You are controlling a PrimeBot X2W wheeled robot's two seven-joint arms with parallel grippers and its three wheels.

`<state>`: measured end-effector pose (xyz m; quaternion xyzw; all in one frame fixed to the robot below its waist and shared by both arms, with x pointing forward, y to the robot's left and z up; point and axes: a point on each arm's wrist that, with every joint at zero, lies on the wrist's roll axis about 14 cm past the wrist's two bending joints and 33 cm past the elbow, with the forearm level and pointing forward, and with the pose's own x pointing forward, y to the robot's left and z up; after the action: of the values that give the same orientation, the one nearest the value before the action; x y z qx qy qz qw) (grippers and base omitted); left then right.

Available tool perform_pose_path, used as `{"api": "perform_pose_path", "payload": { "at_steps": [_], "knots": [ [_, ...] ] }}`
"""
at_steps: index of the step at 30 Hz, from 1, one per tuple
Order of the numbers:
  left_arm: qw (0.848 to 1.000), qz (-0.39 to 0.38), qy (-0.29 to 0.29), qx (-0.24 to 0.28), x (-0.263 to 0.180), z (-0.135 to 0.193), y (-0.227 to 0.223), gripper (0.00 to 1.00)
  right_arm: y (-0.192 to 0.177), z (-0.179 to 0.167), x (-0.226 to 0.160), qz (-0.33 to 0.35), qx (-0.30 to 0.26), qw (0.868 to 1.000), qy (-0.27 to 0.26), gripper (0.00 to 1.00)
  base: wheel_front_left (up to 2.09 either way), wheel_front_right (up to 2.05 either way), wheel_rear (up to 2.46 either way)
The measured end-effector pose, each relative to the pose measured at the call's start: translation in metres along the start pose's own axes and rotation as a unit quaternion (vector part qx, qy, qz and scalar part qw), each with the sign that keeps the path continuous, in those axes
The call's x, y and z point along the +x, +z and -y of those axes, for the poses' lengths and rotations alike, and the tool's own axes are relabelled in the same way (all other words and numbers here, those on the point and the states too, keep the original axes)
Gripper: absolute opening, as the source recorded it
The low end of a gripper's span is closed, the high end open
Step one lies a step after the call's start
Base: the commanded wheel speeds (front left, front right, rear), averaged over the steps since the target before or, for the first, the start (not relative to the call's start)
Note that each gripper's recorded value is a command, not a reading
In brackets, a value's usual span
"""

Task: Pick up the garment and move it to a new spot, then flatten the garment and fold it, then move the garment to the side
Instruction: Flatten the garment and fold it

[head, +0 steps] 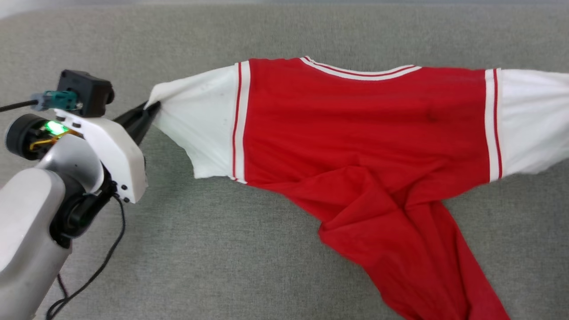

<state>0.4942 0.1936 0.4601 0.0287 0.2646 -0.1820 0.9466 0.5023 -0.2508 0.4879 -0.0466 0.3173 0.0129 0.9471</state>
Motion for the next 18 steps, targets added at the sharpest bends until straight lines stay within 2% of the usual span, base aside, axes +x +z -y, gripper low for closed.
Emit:
{"api": "perform_pose_path", "payload": {
  "at_steps": [4, 9, 12, 18],
  "knots": [
    [0.997, 0.069, 0.024, 0.028, -0.031, -0.002, 0.04, 0.0, 0.035, 0.005, -0.027, 0.061, -0.034, 0.998, -0.008, 0.0, 0.0, 0.0, 0.0],
    [0.983, 0.166, 0.054, 0.06, -0.081, -0.001, 0.099, 0.0, 0.081, 0.004, -0.068, 0.148, -0.045, 0.988, -0.003, 0.0, 0.0, 0.0, 0.0],
    [0.967, 0.228, 0.077, 0.081, -0.118, -0.002, 0.134, 0.0, 0.107, 0.003, -0.098, 0.2, -0.055, 0.978, -0.001, 0.0, 0.0, 0.0, 0.0],
    [0.925, 0.349, 0.108, 0.106, -0.191, 0.004, 0.196, 0.0, 0.158, 0.006, -0.162, 0.302, -0.077, 0.95, 0.005, 0.0, 0.0, 0.0, 0.0]
  ]
}}
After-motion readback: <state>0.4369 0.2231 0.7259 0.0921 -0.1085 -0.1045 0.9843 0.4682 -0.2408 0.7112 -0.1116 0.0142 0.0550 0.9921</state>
